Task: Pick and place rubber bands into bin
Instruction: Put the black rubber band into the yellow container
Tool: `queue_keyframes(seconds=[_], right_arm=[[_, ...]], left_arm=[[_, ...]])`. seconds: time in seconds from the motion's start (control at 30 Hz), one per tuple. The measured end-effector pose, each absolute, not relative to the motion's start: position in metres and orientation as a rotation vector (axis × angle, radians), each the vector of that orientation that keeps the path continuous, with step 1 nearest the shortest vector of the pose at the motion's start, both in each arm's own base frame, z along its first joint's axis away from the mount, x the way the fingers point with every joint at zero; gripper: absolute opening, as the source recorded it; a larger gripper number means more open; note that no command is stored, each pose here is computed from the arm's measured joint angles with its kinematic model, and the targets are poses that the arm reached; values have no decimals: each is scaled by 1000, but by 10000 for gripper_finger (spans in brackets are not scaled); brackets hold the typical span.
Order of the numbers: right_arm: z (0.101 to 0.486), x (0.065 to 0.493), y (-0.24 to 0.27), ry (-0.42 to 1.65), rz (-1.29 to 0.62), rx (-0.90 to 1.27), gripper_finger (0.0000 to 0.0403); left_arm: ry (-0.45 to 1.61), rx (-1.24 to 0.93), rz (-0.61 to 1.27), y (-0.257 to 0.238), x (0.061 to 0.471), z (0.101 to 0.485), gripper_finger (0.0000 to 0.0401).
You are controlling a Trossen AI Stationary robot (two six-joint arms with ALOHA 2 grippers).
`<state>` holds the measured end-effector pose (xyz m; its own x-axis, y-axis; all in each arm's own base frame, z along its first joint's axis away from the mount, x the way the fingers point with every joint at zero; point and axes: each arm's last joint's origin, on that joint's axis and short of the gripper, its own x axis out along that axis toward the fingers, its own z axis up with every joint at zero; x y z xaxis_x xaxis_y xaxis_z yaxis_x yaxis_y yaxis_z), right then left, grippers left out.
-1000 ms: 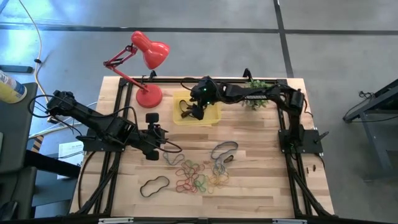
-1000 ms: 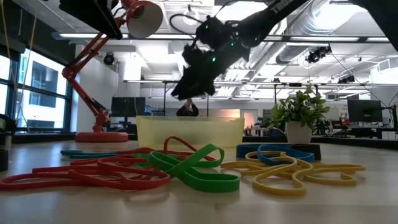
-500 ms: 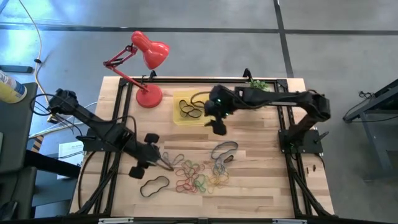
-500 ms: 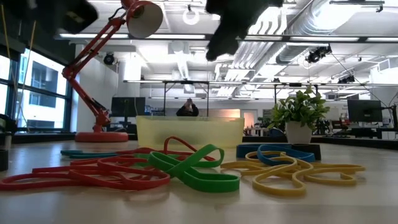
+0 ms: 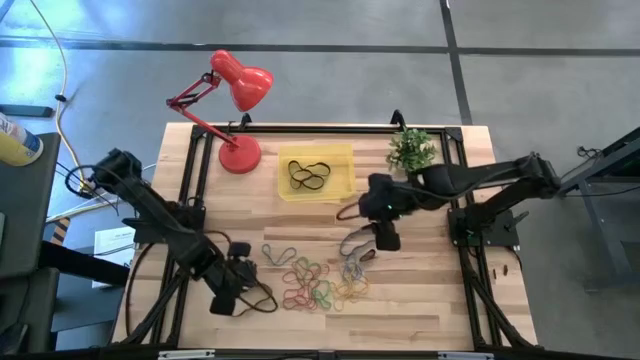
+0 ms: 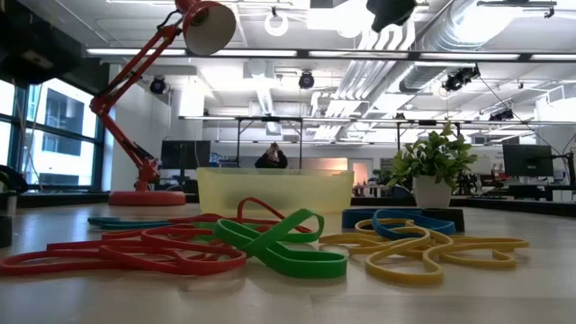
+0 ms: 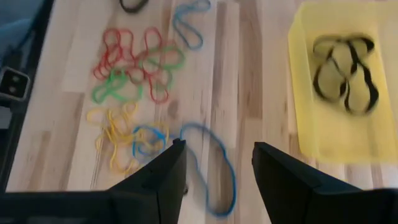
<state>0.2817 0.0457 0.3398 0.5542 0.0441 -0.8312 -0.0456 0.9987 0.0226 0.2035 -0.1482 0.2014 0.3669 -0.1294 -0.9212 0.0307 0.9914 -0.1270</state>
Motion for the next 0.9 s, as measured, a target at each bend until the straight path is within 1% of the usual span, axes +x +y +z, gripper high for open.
queue_keyframes(seconds=[0.13, 0.57, 0.7, 0.9], right_arm=[[341, 270, 58, 1023, -4, -5, 177], [346, 252, 76, 1019, -95, -24, 211], [346, 249, 78, 1027, -117, -46, 212], [346, 248, 78, 1023, -122, -50, 203]], left_arm=[[1245, -103, -59, -154, 208, 185, 122], [1378, -120, 46, -160, 215, 149, 122], [1408, -109, 67, -161, 217, 138, 122], [1440, -103, 57, -164, 219, 130, 122]])
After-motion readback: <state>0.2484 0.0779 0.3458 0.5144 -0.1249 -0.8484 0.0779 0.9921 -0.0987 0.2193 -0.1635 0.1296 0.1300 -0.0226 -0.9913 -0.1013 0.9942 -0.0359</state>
